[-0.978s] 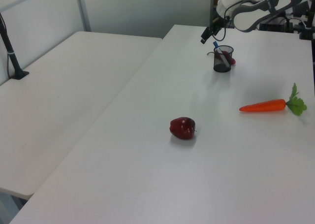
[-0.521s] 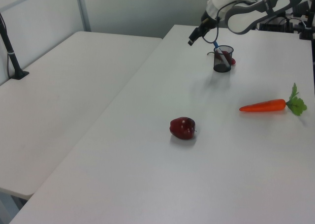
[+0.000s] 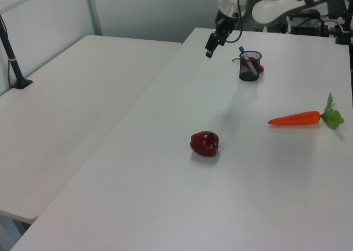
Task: Place marker
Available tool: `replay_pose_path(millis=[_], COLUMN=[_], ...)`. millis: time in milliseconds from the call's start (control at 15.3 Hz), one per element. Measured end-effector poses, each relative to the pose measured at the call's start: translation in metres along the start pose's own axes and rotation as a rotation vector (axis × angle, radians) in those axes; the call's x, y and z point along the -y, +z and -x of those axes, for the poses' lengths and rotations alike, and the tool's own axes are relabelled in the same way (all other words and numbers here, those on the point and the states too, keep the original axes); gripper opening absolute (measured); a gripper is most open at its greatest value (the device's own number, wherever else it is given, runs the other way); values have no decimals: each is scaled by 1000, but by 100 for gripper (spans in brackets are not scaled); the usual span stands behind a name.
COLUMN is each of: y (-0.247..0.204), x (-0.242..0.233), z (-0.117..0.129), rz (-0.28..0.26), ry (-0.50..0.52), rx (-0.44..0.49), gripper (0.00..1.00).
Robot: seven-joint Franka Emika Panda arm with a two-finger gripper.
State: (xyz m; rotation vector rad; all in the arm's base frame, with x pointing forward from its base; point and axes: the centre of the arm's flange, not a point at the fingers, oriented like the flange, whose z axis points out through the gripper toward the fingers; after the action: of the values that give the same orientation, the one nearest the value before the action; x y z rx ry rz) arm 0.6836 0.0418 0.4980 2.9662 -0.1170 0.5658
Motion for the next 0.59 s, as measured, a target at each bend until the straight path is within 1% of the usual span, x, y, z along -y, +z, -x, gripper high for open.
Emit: replay_pose_path(millis=[130,326,456,587], y=[-25,-63,-88,-111], x=[15,18,12,5], z=[7,18,29,43], rz=[4,-31,-58,-63], ry=[-19,-13,-63,-113], rx=[59,121,183,256], gripper=[100,100,100,100])
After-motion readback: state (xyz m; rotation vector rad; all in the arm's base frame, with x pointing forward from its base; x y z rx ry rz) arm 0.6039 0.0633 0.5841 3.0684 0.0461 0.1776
